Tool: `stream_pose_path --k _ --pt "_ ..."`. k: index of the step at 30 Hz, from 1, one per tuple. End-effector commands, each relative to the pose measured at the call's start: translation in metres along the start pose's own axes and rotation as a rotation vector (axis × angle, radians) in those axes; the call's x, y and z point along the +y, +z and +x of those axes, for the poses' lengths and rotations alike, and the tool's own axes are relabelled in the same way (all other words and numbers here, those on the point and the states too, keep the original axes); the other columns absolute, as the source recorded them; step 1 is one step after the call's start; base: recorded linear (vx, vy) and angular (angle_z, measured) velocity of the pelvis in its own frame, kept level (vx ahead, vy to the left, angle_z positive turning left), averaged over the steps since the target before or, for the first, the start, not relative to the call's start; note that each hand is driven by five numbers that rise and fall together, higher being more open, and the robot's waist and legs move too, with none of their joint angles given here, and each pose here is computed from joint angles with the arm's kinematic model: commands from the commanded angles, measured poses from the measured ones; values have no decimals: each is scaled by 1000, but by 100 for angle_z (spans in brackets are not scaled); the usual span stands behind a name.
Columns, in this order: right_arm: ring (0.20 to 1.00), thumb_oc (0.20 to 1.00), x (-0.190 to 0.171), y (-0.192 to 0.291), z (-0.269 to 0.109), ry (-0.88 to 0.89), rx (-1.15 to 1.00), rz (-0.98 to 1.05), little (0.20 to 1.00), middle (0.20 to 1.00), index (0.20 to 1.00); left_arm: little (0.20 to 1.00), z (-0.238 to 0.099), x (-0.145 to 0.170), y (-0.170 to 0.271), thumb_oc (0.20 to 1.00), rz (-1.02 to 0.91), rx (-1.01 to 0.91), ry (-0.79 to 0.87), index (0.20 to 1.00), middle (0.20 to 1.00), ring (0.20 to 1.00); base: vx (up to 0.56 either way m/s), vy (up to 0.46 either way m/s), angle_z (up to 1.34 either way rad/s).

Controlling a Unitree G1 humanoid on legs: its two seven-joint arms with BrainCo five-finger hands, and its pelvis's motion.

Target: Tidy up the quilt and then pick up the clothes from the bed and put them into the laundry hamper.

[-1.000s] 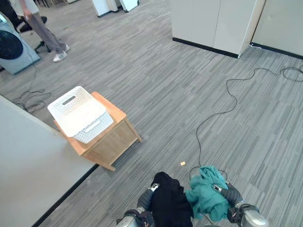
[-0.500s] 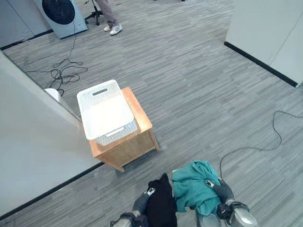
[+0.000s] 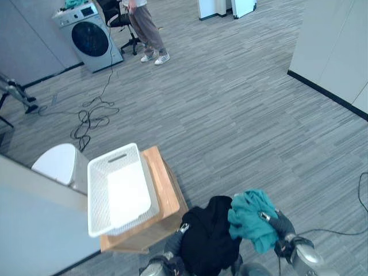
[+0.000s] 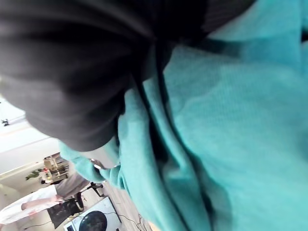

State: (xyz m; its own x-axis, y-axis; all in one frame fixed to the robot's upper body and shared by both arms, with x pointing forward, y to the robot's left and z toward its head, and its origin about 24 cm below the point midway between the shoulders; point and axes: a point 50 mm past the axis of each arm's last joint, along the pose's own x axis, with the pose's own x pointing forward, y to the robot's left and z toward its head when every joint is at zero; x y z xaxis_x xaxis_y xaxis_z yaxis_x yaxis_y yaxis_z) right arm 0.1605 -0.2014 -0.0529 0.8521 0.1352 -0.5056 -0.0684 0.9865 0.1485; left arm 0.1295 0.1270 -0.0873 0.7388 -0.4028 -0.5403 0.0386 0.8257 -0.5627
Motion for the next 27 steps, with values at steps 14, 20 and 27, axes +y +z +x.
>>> stream_pose_path --k 14,20,27 --pt "200 200 41 11 5 146 -111 -35 200 200 200 200 2 4 50 200 -12 -204 -9 200 200 200 474 77 21" --pt "200 200 45 13 2 147 -147 -13 200 200 200 200 -1 9 55 200 12 -239 -15 200 200 200 520 -223 149" --pt "200 200 34 14 3 181 -112 -47 200 200 200 200 -4 19 59 200 -47 -298 77 200 200 200 363 -357 227"
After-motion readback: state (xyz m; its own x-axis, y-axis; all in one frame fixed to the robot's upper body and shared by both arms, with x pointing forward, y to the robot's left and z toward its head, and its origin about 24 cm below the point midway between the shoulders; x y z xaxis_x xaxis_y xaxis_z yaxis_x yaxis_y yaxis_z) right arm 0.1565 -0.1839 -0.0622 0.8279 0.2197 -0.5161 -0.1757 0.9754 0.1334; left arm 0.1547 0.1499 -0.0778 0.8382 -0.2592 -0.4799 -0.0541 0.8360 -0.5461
